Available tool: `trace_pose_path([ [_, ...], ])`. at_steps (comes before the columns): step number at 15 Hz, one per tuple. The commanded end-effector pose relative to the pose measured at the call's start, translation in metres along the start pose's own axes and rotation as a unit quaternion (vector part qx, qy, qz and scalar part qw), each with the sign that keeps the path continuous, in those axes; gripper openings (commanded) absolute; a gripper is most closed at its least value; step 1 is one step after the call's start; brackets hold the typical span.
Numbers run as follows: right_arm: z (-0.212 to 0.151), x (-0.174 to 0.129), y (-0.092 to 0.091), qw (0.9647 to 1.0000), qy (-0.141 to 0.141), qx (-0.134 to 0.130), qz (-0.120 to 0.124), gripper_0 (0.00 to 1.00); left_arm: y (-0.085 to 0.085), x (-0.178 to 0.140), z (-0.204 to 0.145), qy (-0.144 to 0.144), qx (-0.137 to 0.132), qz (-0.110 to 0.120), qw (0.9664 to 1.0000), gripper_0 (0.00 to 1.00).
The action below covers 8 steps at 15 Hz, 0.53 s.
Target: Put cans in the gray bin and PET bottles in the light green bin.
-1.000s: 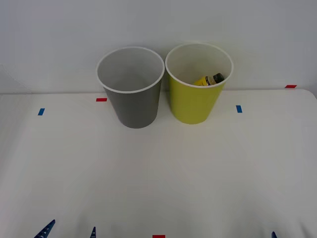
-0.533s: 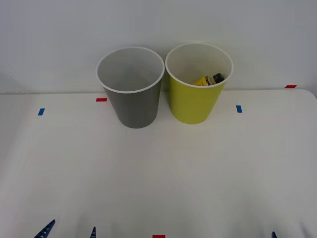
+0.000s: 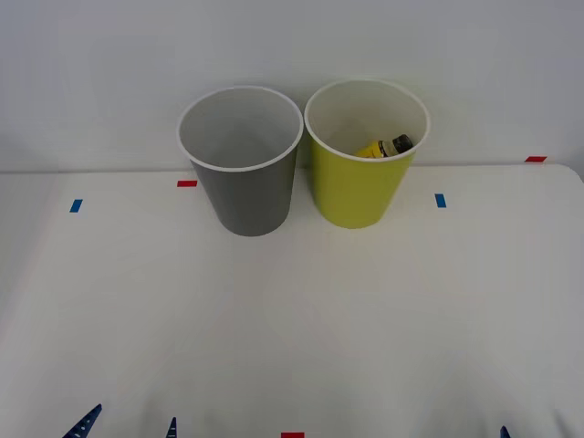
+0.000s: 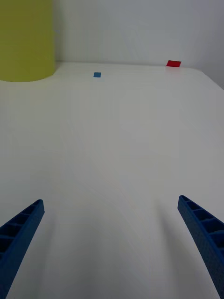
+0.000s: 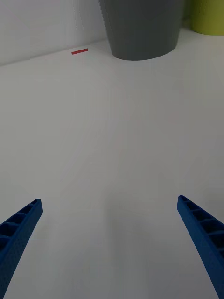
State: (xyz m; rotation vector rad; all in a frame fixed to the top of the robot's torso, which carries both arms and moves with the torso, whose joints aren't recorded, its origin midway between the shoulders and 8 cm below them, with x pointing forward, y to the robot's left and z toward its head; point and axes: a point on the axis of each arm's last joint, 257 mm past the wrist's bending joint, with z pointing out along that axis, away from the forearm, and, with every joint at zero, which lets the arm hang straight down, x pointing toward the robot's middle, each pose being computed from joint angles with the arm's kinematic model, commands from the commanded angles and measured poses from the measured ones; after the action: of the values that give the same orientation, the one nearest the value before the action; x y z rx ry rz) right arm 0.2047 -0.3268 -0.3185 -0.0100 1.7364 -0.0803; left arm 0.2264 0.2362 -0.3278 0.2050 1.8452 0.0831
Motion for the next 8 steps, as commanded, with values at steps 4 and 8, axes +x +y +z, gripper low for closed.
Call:
trace_pose_path([
  [4,0.0000,0.0000,0.0000,1.0000,0.000,0.000,0.000,1.00,0.0000,0.0000,0.0000,0.000,0.000,0.000,1.0000,1.00],
  [8,0.0000,0.0000,0.0000,1.0000,0.000,0.000,0.000,1.00,0.0000,0.0000,0.0000,0.000,0.000,0.000,1.0000,1.00],
])
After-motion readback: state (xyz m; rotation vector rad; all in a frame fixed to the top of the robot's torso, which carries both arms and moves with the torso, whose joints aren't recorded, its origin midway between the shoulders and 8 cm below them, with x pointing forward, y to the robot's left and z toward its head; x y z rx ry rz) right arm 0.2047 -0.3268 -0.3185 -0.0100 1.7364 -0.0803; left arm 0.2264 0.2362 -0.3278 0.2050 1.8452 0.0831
